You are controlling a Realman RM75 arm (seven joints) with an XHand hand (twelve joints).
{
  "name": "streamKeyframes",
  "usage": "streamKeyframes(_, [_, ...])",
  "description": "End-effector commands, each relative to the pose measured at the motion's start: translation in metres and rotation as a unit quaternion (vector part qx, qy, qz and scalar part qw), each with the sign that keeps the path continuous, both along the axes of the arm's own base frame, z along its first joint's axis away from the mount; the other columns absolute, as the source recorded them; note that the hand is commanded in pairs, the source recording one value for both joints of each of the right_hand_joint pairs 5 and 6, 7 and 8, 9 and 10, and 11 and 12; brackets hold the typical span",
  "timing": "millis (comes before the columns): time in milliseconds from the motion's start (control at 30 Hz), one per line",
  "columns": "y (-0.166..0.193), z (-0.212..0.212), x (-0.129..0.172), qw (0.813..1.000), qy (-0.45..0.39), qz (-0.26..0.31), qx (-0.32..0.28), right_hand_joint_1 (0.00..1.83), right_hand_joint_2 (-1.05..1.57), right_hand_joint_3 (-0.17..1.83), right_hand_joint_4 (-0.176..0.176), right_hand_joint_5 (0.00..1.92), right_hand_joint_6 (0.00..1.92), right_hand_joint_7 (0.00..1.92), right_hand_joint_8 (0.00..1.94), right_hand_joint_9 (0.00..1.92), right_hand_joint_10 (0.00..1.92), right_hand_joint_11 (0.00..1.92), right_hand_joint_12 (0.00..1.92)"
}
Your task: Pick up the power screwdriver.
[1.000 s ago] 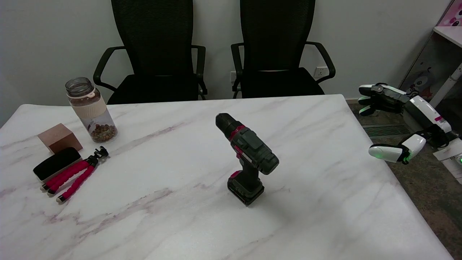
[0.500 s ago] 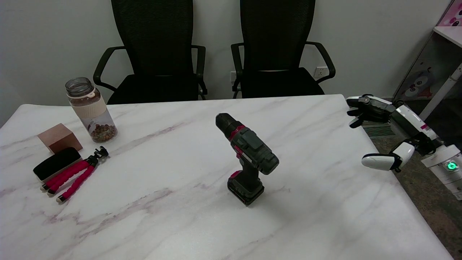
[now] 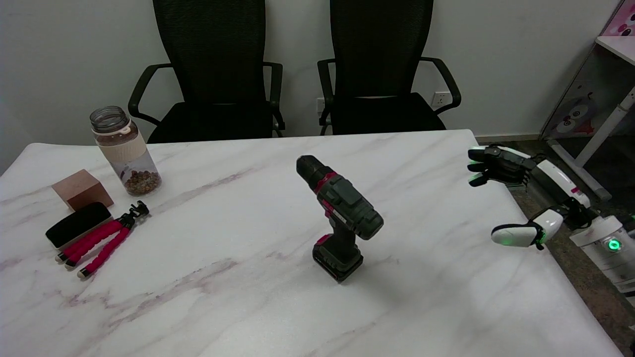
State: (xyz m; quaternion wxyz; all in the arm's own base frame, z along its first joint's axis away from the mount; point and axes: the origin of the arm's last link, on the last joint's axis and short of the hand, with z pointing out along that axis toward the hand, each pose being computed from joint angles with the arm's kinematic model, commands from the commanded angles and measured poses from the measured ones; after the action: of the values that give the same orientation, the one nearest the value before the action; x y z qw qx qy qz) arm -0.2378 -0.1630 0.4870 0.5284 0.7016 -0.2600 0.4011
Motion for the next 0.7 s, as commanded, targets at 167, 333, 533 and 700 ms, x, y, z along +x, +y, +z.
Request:
streamKeyframes(167, [0.039,-0.065,-0.036,0.993,-0.101,0.004,-0.058,0.91,-0.03,0.60,-0.169,0.07,0.07,0.07,0.07,0.25,0.25,0.38,0.38])
streamKeyframes(333, [0.042,-0.089,-0.048,0.988,-0.128,0.020,-0.084,0.91,-0.03,0.58,-0.172,0.00,0.00,0.00,0.00,0.18,0.18,0.32,0.32])
streamKeyframes(533, [0.029,-0.122,-0.059,0.984,-0.155,0.031,-0.082,0.86,-0.02,0.59,-0.175,0.00,0.00,0.00,0.00,0.16,0.16,0.30,0.30])
streamKeyframes(700, [0.018,-0.142,-0.063,0.983,-0.154,0.040,-0.089,0.84,0.04,0.52,-0.176,0.00,0.00,0.00,0.00,0.13,0.13,0.28,0.28])
